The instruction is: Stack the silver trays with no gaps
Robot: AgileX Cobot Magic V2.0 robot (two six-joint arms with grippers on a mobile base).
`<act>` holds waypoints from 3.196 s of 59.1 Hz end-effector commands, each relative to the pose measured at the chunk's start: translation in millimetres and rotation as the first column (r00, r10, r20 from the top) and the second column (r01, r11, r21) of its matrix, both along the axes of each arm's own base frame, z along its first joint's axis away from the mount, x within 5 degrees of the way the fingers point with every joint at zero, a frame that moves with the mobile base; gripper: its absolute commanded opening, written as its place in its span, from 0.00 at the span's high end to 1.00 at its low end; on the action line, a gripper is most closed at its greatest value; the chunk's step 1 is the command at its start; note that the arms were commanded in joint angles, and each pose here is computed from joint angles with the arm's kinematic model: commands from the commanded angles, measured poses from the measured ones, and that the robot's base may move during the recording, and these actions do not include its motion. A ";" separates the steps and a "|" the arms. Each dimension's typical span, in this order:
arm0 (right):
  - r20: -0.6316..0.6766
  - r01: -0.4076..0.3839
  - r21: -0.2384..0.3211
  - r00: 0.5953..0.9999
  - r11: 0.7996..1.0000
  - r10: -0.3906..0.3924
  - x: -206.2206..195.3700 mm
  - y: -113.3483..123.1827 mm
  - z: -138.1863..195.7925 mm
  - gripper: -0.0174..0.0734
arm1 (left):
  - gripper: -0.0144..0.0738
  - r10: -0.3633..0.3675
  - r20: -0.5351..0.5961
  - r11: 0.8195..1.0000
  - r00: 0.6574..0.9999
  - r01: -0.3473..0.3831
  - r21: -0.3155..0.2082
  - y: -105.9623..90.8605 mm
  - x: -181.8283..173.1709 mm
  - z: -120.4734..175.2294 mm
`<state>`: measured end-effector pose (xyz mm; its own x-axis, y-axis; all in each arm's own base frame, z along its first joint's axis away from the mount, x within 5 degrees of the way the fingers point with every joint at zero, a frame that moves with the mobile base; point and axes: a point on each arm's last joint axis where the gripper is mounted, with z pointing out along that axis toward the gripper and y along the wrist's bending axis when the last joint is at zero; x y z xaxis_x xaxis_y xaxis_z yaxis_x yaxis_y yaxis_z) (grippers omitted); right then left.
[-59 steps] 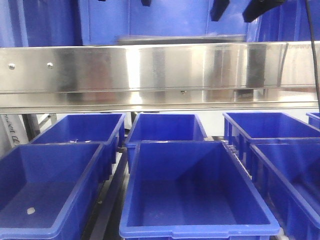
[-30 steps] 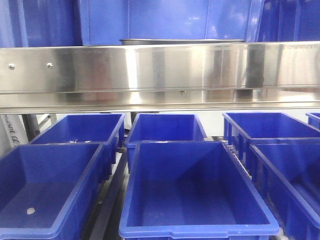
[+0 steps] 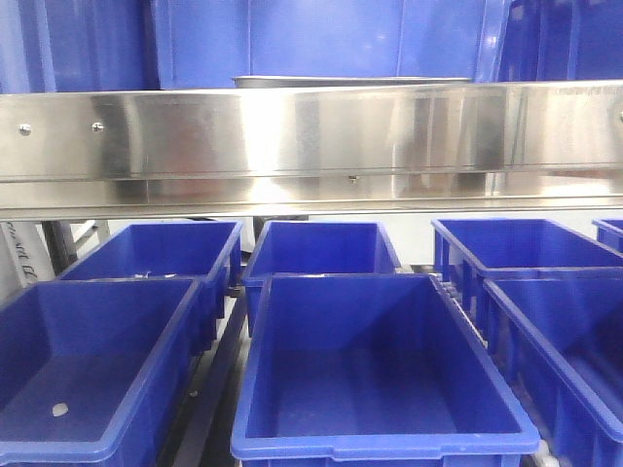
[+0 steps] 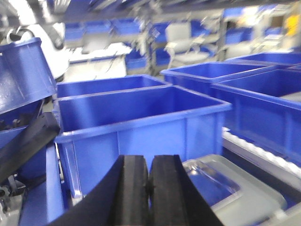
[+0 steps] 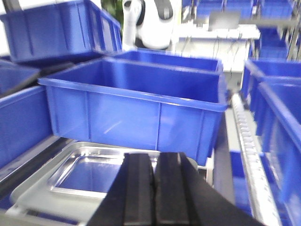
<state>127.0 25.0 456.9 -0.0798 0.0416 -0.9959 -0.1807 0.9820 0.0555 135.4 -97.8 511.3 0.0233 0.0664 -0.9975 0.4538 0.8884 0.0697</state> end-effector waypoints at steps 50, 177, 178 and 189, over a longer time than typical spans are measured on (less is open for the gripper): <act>0.256 -0.068 0.119 0.966 0.991 0.035 -137.5 -26.1 -103.8 0.90 | 0.84 0.076 0.080 0.984 0.994 -0.062 -0.166 125.6 -124.7 -139.3; 0.226 0.268 0.022 0.937 0.963 -0.266 -71.8 -29.9 -237.4 0.90 | 0.84 0.076 0.080 0.984 0.994 -0.062 -0.166 125.6 -124.7 -139.3; 0.222 0.267 0.034 0.938 0.963 -0.268 -71.8 -30.0 -237.6 0.90 | 0.84 0.076 0.080 0.984 0.994 -0.062 -0.166 125.6 -124.7 -139.3; 0.169 0.264 0.052 0.948 0.963 -0.269 -71.2 -29.9 -242.1 0.90 | 0.84 0.076 0.080 0.984 0.994 -0.062 -0.166 125.6 -124.7 -139.3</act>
